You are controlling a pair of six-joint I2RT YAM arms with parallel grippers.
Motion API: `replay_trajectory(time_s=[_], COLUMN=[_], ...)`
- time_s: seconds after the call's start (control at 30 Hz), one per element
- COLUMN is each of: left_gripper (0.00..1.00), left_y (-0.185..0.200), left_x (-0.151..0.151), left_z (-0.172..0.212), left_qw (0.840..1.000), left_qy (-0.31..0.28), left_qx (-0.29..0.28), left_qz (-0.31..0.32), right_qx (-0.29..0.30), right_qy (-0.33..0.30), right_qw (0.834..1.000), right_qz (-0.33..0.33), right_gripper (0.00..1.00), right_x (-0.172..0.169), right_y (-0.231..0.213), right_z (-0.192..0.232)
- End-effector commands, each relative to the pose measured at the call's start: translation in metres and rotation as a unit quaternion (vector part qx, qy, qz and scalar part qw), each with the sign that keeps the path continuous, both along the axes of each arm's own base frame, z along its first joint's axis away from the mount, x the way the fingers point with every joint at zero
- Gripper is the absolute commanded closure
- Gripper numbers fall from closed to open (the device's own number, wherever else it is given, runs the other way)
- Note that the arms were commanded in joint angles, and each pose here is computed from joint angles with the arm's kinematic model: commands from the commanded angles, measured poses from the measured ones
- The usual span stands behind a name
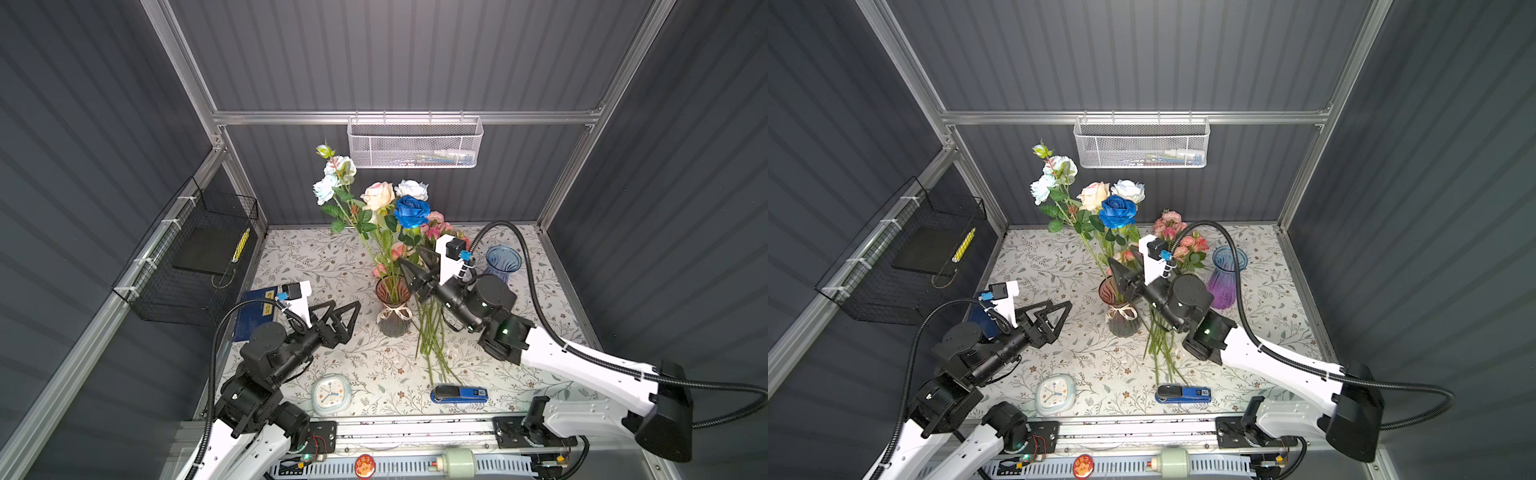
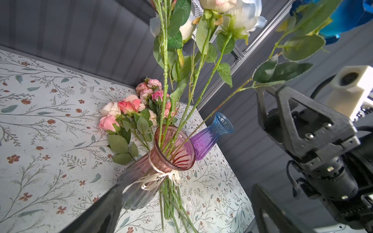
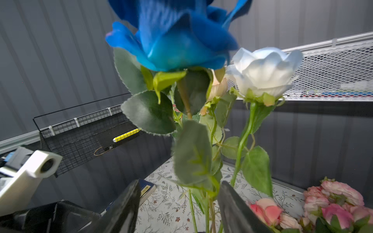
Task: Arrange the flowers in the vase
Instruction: 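Carry the blue rose over the pink vase, lower its stem in and open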
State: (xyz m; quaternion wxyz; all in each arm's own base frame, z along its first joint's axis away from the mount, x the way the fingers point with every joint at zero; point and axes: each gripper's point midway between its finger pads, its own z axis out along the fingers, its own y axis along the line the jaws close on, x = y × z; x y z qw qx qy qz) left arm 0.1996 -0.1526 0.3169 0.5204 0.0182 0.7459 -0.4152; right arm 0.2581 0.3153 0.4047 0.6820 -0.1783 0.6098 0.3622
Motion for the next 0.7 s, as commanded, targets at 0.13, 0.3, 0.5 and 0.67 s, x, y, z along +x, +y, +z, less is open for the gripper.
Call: replay_trajectory(time_s=[0.13, 0.3, 0.5, 0.67], left_gripper=[0.00, 0.00, 0.00, 0.00], left_y=[-0.005, -0.006, -0.009, -0.010], left_x=[0.000, 0.002, 0.004, 0.005], left_z=[0.006, 0.002, -0.001, -0.003], left_qw=[1.000, 1.000, 1.000, 1.000], left_qy=[-0.012, -0.006, -0.001, 0.002], left_qx=[-0.004, -0.003, -0.003, -0.004], left_qz=[-0.011, -0.011, -0.014, -0.016], right_qx=[-0.019, -0.097, -0.158, -0.176], right_qy=[0.093, 0.165, 0.214, 0.218], right_qw=[0.995, 0.981, 0.961, 0.957], right_qz=[0.039, 0.043, 0.069, 0.080], right_gripper=[0.28, 0.26, 0.27, 0.24], right_x=[-0.024, -0.031, -0.044, -0.057], right_y=[-0.016, -0.020, -0.024, -0.035], right_z=[-0.026, -0.046, -0.079, -0.096])
